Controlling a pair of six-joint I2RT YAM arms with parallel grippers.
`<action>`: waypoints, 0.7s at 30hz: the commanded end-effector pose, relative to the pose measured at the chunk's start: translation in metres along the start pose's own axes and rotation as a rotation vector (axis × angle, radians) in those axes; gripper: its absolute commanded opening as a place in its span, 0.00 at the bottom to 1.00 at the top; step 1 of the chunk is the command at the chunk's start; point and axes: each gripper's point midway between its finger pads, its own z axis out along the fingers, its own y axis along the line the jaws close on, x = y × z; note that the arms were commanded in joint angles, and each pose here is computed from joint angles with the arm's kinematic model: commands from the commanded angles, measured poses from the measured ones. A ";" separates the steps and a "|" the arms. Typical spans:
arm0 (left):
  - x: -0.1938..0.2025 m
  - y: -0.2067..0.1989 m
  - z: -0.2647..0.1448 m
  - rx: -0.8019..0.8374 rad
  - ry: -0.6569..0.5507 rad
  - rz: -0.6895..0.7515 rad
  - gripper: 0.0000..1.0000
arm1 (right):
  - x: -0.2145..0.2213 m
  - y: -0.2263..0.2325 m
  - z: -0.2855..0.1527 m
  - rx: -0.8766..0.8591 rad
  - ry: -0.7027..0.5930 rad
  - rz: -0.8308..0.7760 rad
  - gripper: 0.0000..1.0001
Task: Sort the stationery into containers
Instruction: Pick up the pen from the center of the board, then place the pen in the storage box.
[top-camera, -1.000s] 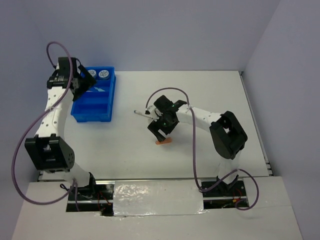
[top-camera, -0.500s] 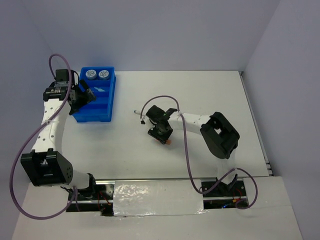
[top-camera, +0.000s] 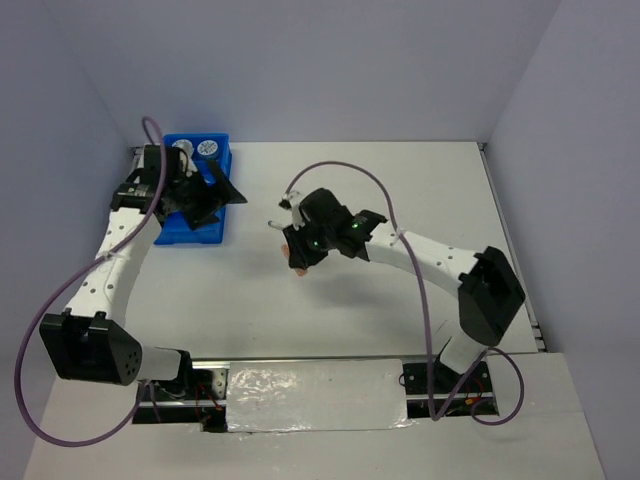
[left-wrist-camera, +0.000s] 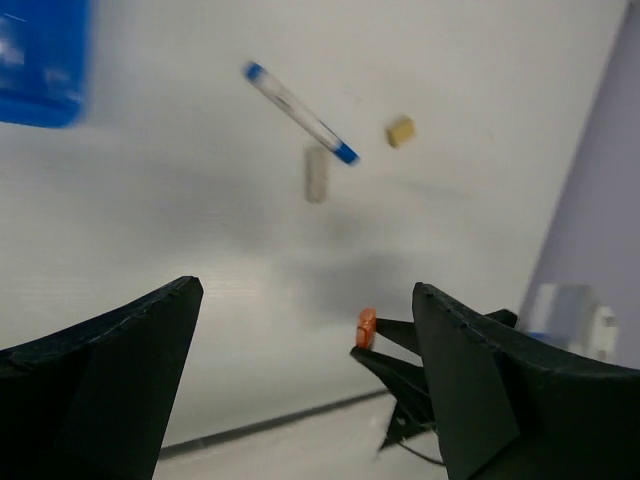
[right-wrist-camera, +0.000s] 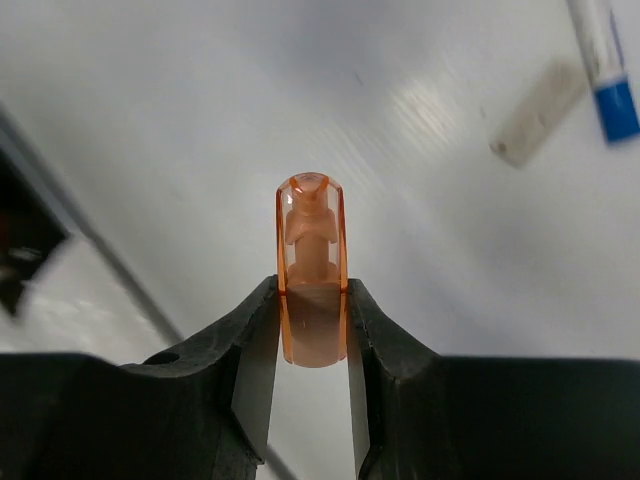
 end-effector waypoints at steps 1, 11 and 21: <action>0.028 -0.070 -0.010 0.252 0.071 -0.029 0.99 | -0.092 0.045 -0.047 -0.195 -0.290 0.129 0.10; 0.045 -0.103 -0.008 0.348 0.128 -0.001 0.97 | -0.148 0.063 -0.082 -0.270 -0.382 0.178 0.13; 0.052 -0.103 -0.005 0.363 0.144 -0.007 0.46 | -0.157 0.041 -0.072 -0.217 -0.324 0.285 0.15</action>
